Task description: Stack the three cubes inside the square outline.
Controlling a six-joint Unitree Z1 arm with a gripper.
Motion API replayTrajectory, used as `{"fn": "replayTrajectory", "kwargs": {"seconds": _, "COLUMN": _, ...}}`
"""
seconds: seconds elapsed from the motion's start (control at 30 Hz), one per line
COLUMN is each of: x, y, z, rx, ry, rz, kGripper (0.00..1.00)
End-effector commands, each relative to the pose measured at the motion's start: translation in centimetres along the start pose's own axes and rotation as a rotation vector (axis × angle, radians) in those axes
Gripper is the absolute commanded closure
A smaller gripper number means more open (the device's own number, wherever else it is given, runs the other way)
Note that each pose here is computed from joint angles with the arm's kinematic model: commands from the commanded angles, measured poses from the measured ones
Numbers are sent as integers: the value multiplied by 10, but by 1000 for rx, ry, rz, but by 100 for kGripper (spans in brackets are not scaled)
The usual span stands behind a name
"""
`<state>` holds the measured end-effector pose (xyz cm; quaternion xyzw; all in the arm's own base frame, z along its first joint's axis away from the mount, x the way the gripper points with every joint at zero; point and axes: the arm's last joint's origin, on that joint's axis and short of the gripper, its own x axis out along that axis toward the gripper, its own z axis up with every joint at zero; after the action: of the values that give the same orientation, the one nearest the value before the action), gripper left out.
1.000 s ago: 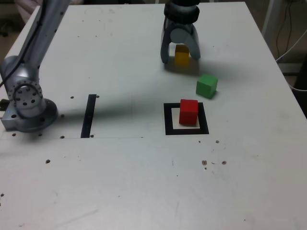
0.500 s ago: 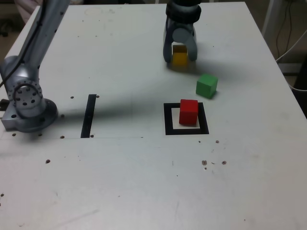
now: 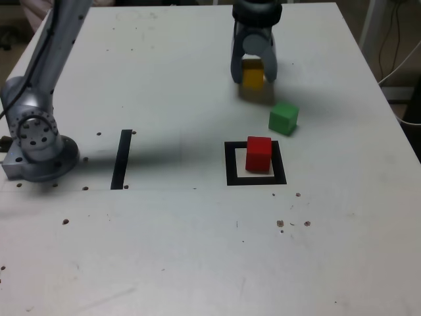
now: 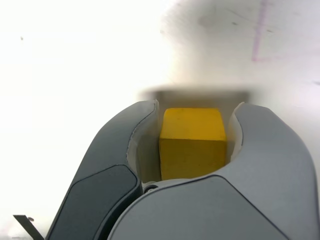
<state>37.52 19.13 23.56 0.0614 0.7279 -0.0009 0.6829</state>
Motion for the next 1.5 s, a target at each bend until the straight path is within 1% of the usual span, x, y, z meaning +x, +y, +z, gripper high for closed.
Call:
{"fn": "replayTrajectory", "kwargs": {"seconds": 0.0, "x": -13, "y": -8, "z": -3, "rx": 10, "ry": -12, "rz": 2, "kGripper": 96}}
{"fn": "replayTrajectory", "kwargs": {"seconds": 0.13, "x": -32, "y": -24, "z": -8, "rx": 31, "ry": -20, "rz": -3, "kGripper": 96}}
{"fn": "replayTrajectory", "kwargs": {"seconds": 0.3, "x": -47, "y": -45, "z": -13, "rx": 44, "ry": -26, "rz": -7, "kGripper": 96}}
{"fn": "replayTrajectory", "kwargs": {"seconds": 0.4, "x": -51, "y": -62, "z": -16, "rx": 41, "ry": -33, "rz": -3, "kGripper": 96}}
{"fn": "replayTrajectory", "kwargs": {"seconds": 0.57, "x": -52, "y": -98, "z": -17, "rx": 47, "ry": -40, "rz": 2, "kGripper": 96}}
{"fn": "replayTrajectory", "kwargs": {"seconds": 0.63, "x": -53, "y": -114, "z": -17, "rx": 56, "ry": -43, "rz": 8, "kGripper": 96}}
{"fn": "replayTrajectory", "kwargs": {"seconds": 0.8, "x": -65, "y": -154, "z": -24, "rx": 76, "ry": -58, "rz": 41, "kGripper": 96}}
{"fn": "replayTrajectory", "kwargs": {"seconds": 0.9, "x": -72, "y": -173, "z": -30, "rx": 88, "ry": -69, "rz": 49, "kGripper": 96}}
{"fn": "replayTrajectory", "kwargs": {"seconds": 1.03, "x": -77, "y": -194, "z": -38, "rx": 101, "ry": -77, "rz": 40, "kGripper": 96}}
{"fn": "replayTrajectory", "kwargs": {"seconds": 1.23, "x": -76, "y": -212, "z": -46, "rx": 112, "ry": -64, "rz": 16, "kGripper": 96}}
{"fn": "replayTrajectory", "kwargs": {"seconds": 1.33, "x": -74, "y": -220, "z": -45, "rx": 104, "ry": -60, "rz": 14, "kGripper": 96}}
{"fn": "replayTrajectory", "kwargs": {"seconds": 1.47, "x": -71, "y": -233, "z": -39, "rx": 85, "ry": -66, "rz": 14, "kGripper": 96}}
